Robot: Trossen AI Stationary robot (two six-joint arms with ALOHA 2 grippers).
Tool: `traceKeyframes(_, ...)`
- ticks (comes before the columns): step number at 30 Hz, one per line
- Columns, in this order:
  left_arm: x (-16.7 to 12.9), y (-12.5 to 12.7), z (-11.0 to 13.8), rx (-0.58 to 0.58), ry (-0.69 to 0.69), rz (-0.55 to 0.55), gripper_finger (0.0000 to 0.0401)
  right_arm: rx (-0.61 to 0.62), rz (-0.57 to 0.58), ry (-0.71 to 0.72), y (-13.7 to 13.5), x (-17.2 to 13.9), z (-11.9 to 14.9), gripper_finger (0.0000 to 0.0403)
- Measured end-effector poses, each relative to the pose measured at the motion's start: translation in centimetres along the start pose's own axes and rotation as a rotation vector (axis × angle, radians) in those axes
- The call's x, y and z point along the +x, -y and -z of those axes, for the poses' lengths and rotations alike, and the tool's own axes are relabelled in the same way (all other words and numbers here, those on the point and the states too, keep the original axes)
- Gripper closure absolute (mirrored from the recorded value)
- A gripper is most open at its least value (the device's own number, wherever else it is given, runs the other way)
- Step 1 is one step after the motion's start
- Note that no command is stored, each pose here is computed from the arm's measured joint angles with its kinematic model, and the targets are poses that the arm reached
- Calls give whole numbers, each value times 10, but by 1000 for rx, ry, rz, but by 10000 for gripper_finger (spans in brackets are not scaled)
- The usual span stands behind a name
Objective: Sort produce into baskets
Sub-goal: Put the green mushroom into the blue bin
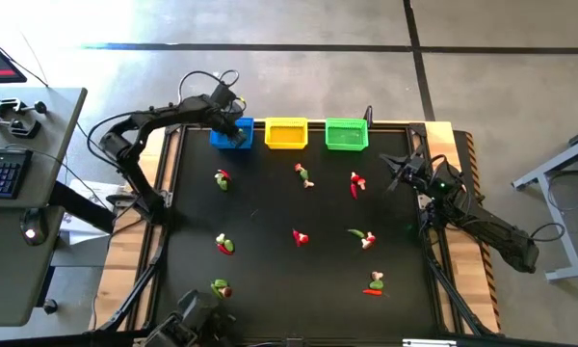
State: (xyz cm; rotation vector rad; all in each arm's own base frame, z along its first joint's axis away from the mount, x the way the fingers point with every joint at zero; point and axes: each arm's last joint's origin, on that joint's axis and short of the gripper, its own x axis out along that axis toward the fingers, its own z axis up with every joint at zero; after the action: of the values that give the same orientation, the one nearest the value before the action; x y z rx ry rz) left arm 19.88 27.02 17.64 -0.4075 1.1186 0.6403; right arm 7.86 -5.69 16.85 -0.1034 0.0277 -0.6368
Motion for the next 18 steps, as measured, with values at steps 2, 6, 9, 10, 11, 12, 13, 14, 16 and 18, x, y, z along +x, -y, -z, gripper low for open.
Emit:
traceKeyframes(2, 5, 0, 1, 0, -9, 2, 386, 0, 0, 0, 0, 0, 0, 402)
traceKeyframes(6, 10, -2, -2, 36, 5, -18, 386, 0, 0, 0, 0, 0, 0, 402)
traceKeyframes(9, 10, -2, -4, 65, 18, -69, 384, 0, 0, 0, 0, 0, 0, 402)
traceKeyframes(10, 10, -2, -5, 68, 21, -82, 382, 0, 0, 0, 0, 0, 0, 402)
traceKeyframes(11, 9, -2, -5, 68, 21, -92, 378, 0, 0, 0, 0, 0, 0, 402)
traceKeyframes(12, 9, -2, -5, 66, 24, -104, 374, 0, 0, 0, 0, 0, 0, 402)
traceKeyframes(13, 9, -3, -6, 61, 30, -121, 369, 0, 0, 0, 0, 0, 0, 402)
traceKeyframes(14, 9, -3, -6, 59, 31, -129, 362, 0, 0, 0, 0, 0, 0, 402)
traceKeyframes(16, 8, -3, -6, 50, 24, -136, 348, 0, 0, 0, 0, 0, 0, 402)
traceKeyframes(18, 8, -3, -6, 47, 25, -136, 332, 0, 0, 0, 0, 0, 0, 402)
